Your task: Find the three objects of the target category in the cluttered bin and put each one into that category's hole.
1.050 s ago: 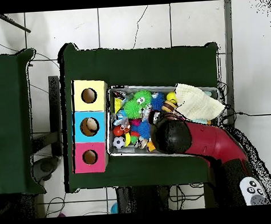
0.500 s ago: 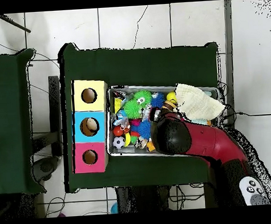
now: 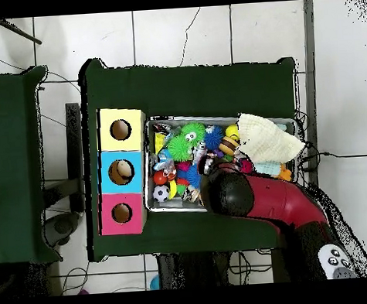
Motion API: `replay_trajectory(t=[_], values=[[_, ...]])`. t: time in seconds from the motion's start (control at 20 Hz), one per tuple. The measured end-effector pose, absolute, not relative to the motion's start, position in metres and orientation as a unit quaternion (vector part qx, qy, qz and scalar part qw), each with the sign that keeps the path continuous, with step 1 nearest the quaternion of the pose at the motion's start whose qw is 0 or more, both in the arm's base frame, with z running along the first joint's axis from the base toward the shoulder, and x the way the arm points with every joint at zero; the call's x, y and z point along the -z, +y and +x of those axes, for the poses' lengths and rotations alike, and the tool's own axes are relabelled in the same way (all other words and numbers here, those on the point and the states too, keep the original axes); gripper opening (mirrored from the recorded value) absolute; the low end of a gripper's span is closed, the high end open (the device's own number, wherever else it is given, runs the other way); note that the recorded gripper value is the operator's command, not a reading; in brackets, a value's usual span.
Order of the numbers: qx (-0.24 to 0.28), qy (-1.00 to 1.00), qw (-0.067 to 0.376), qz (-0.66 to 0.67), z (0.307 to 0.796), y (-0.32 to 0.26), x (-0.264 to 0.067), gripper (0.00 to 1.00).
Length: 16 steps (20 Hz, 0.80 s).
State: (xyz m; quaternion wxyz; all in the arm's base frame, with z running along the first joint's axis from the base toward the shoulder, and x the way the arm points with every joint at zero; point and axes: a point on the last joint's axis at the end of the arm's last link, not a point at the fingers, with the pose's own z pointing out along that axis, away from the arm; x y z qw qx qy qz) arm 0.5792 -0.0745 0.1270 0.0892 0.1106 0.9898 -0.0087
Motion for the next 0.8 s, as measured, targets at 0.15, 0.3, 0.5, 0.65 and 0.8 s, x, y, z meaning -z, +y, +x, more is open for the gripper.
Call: replay_trajectory(t=[0.15, 0.3, 0.5, 0.65, 0.8], values=[[0.007, 0.991, 0.082, 0.105, 0.567, -0.067, -0.121, 1.00], [0.007, 0.992, 0.084, 0.089, 0.554, -0.057, -0.113, 1.00], [0.008, 0.993, 0.101, 0.062, 0.538, -0.043, -0.095, 1.00], [0.007, 0.993, 0.110, 0.051, 0.529, -0.037, -0.084, 1.00], [0.005, 0.992, 0.115, 0.044, 0.522, -0.032, -0.074, 1.00]])
